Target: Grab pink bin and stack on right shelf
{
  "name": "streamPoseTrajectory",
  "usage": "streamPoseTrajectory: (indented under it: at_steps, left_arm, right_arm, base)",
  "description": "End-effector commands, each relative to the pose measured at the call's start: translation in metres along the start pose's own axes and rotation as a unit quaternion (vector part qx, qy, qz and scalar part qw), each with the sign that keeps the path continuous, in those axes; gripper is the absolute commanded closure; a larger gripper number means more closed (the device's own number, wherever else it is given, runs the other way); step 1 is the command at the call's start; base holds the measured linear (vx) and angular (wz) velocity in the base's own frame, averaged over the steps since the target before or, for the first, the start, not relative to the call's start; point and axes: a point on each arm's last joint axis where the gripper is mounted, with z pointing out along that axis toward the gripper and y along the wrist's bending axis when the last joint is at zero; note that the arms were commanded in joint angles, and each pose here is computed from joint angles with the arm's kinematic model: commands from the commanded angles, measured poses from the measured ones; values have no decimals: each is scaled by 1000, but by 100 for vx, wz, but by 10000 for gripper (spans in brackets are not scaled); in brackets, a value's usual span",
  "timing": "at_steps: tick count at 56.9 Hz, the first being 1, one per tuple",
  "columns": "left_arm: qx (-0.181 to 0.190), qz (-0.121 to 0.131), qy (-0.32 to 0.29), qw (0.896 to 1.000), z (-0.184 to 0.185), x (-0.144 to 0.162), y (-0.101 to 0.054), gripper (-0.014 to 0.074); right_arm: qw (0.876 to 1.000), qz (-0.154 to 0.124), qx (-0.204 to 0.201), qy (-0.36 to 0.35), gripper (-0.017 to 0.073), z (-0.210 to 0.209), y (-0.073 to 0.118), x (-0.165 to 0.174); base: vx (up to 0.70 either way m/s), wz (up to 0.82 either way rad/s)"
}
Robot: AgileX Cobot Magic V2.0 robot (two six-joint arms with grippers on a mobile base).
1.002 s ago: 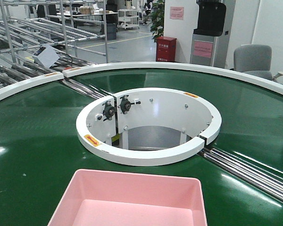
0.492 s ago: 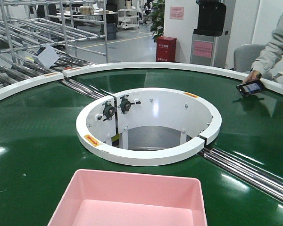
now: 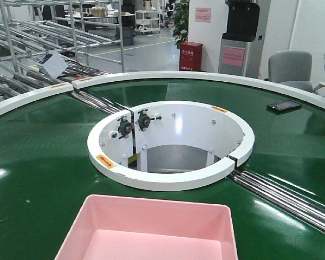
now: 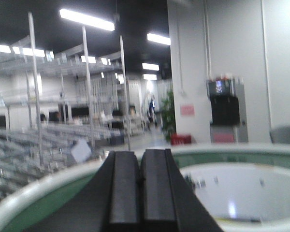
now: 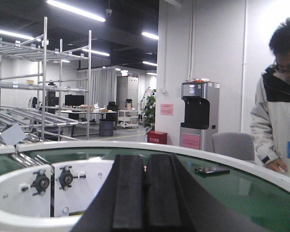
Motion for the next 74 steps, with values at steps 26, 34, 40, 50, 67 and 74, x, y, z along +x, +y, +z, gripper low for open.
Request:
streamPoseTrajectory:
  at_steps: [26, 34, 40, 50, 67, 74]
  left_arm:
    - [2, 14, 172, 985, 79, -3, 2, 535]
    - [3, 14, 216, 976, 88, 10, 1, 393]
    - [4, 14, 235, 972, 94, 17, 1, 263]
    - [1, -10, 275, 961, 104, 32, 0, 178]
    - [38, 37, 321, 946, 151, 20, -7, 177]
    - [69, 51, 332, 939, 181, 16, -19, 177]
  right_arm:
    - [994, -2, -3, 106, 530, 89, -2, -27]
    - [991, -2, -5, 136, 436, 99, -2, -16]
    - [988, -2, -6, 155, 344, 105, -1, -9]
    - [982, 23, -3, 187, 238, 118, 0, 6]
    - [968, 16, -9, 252, 229, 134, 1, -1]
    - [946, 1, -61, 317, 229, 166, 22, -4]
  base:
    - [0, 0]
    - [0, 0]
    - [0, 0]
    - [0, 0]
    - [0, 0]
    - [0, 0]
